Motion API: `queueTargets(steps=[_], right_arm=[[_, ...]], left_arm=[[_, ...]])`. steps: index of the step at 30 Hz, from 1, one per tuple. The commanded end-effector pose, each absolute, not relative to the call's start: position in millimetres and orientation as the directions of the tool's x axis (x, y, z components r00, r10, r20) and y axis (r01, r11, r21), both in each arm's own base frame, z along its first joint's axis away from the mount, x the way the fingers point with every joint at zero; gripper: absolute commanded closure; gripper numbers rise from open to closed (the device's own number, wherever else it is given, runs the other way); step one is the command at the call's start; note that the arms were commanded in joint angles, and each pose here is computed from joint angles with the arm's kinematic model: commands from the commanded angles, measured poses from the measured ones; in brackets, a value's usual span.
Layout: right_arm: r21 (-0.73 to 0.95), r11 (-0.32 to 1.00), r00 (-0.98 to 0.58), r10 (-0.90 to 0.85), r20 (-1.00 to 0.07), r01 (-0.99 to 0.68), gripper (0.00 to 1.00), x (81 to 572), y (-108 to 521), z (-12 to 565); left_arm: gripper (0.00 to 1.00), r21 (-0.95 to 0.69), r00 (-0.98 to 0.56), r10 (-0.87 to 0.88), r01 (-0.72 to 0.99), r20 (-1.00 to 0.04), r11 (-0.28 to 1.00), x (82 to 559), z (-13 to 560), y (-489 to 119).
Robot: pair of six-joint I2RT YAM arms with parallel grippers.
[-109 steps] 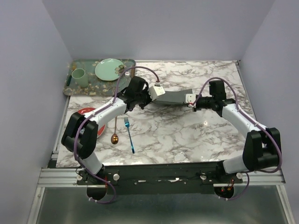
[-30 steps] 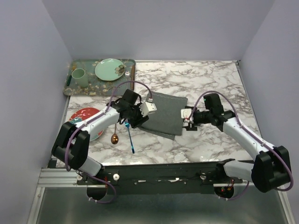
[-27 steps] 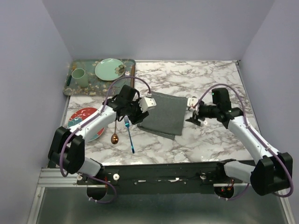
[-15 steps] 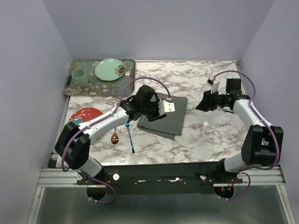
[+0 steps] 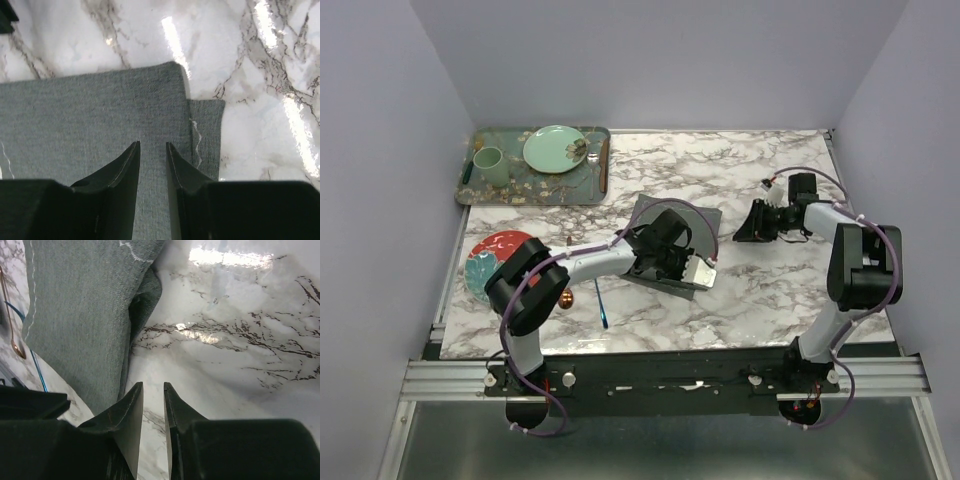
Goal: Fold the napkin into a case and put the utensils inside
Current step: Move the lower triangle-folded napkin to the center of the board.
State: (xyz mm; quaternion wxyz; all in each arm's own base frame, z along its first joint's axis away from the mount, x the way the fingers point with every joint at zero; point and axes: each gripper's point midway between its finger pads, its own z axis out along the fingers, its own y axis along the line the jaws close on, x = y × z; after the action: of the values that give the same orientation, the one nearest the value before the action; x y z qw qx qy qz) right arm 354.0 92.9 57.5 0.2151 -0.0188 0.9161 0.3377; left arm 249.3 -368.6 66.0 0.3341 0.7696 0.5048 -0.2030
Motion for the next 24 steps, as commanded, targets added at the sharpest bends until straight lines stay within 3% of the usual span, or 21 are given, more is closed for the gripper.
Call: queueTargets(steps=[1,10,15,19,24], right_arm=[[0.643,0.759,-0.905,0.195,-0.377,-0.104,0.69,373,95,52],[0.662,0.745,-0.910,0.220,-0.352,-0.075,0.70,390,103,43],[0.677,0.733,-0.914,0.229,-0.334,-0.063,0.70,396,107,43],[0.669,0.738,-0.904,0.222,-0.365,-0.089,0.65,392,106,58],[0.673,0.733,-0.904,0.214,-0.370,-0.102,0.58,375,107,73]], left_arm=[[0.65,0.322,0.511,0.589,0.858,-0.627,-0.401,234,60,-385],[0.57,0.279,0.496,0.626,0.865,-0.602,-0.417,230,40,-385],[0.58,0.228,0.439,0.683,0.896,-0.583,-0.381,237,27,-386],[0.67,0.195,0.357,0.716,0.933,-0.600,-0.302,250,27,-391],[0.73,0.089,0.113,0.713,0.994,-0.693,-0.070,286,43,-411]])
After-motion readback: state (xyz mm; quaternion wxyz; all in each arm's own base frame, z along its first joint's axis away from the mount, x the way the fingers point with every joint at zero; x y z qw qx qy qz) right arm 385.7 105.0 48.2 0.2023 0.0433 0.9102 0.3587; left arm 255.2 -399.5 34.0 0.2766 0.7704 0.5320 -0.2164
